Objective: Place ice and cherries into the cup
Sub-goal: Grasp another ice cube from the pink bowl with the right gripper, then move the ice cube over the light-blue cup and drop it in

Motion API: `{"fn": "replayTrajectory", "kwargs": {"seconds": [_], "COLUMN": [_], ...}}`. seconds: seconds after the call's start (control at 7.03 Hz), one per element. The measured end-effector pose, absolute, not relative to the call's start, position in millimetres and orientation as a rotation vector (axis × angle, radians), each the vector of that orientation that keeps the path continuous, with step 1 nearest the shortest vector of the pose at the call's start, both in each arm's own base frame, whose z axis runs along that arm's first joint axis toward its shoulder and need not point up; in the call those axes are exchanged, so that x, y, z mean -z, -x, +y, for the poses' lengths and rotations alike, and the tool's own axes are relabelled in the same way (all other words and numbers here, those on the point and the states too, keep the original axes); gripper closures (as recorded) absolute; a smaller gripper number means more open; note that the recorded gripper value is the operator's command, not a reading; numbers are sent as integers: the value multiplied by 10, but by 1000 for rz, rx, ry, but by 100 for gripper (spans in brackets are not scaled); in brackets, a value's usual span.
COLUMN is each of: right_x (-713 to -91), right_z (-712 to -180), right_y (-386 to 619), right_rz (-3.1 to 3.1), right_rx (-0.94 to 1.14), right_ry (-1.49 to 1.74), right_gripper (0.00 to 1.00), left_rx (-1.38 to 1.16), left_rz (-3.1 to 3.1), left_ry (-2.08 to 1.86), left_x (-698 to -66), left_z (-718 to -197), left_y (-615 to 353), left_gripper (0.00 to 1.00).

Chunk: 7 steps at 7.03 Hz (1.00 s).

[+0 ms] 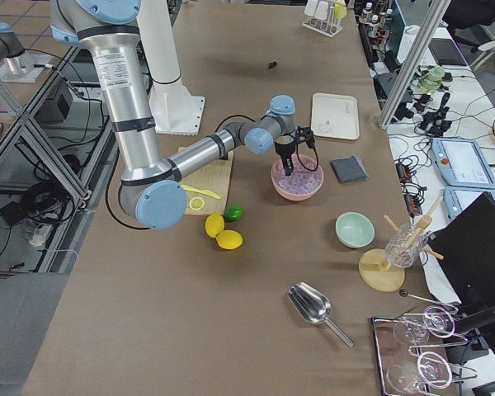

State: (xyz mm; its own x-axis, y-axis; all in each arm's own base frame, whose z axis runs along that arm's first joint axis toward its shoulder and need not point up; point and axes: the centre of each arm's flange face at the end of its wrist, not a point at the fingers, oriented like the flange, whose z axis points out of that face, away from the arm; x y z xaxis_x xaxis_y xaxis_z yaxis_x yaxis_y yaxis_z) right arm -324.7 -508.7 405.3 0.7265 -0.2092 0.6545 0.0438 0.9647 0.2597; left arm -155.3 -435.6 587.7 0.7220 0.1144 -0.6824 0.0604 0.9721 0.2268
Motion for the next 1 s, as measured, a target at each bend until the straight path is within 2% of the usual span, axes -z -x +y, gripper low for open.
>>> {"fn": "replayTrajectory", "kwargs": {"seconds": [0.43,0.71,1.0], "right_x": [-2815,-2027,-1531], "right_z": [-5160,-4934,-4760], "right_y": [3511,4189,4753], "right_rz": [-765,-805,-819], "right_rx": [67,-23,-85], "right_ry": [-164,-123,-100], "right_gripper": [82,82,79], "left_rx": [-28,-28,-27], "left_rz": [767,766,766], "left_ry": [-236,-237,-237], "left_x": [-5899,-5894,-5897], "left_z": [-4349,-4379,-4388], "left_y": [1549,1555,1561], "left_gripper": [2,2,2]}}
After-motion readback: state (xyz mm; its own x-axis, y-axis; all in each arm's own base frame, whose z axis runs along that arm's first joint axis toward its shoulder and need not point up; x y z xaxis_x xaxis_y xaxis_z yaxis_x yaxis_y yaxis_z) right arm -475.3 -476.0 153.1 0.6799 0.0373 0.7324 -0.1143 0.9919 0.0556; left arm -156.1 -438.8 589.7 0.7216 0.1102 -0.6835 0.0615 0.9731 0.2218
